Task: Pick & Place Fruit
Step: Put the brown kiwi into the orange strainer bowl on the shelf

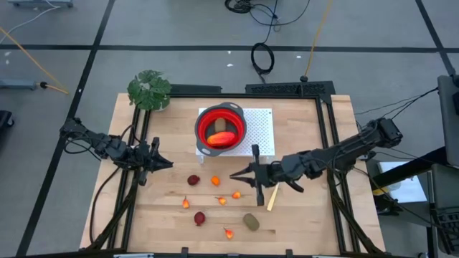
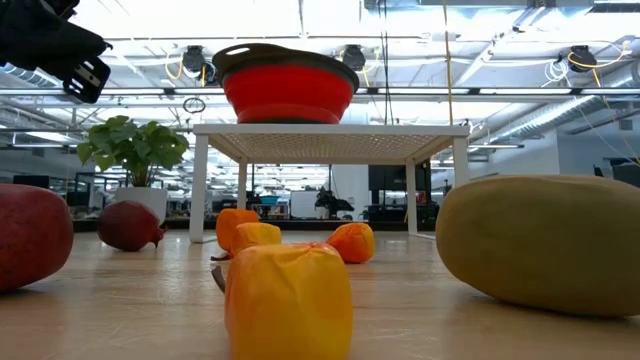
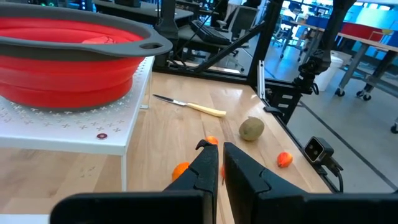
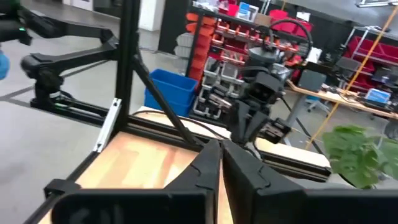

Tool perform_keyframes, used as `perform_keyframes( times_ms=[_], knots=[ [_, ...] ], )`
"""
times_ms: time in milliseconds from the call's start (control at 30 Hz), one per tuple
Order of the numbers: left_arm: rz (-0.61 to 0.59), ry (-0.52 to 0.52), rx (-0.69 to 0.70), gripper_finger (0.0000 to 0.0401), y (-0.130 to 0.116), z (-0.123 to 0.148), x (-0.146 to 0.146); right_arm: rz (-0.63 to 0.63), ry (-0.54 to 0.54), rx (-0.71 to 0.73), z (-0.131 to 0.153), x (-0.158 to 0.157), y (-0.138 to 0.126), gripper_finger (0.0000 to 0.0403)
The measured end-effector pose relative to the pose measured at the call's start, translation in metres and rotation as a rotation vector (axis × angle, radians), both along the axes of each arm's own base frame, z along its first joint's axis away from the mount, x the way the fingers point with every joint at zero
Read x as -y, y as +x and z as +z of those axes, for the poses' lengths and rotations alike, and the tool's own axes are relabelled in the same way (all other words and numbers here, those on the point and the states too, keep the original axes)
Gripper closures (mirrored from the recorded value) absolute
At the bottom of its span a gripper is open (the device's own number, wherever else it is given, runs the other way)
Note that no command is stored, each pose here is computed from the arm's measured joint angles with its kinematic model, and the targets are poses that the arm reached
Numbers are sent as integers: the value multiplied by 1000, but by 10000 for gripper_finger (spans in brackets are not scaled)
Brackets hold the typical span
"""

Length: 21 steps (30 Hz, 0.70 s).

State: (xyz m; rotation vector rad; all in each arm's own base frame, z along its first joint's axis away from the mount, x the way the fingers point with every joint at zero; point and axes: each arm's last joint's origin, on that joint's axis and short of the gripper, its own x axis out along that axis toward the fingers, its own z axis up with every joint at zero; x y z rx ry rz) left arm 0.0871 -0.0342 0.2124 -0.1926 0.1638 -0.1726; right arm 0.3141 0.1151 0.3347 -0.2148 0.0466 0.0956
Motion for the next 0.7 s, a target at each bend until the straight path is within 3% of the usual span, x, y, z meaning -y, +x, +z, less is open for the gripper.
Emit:
perform_keyframes(
  times_ms=[167,700],
  knots=[
    [1,-1,0,377,0,0,0,20,23,0,0,-7,-3,398],
    [1,-5,5,377,0,1,0,31,306,-26,1,-14,-6,395]
  ],
)
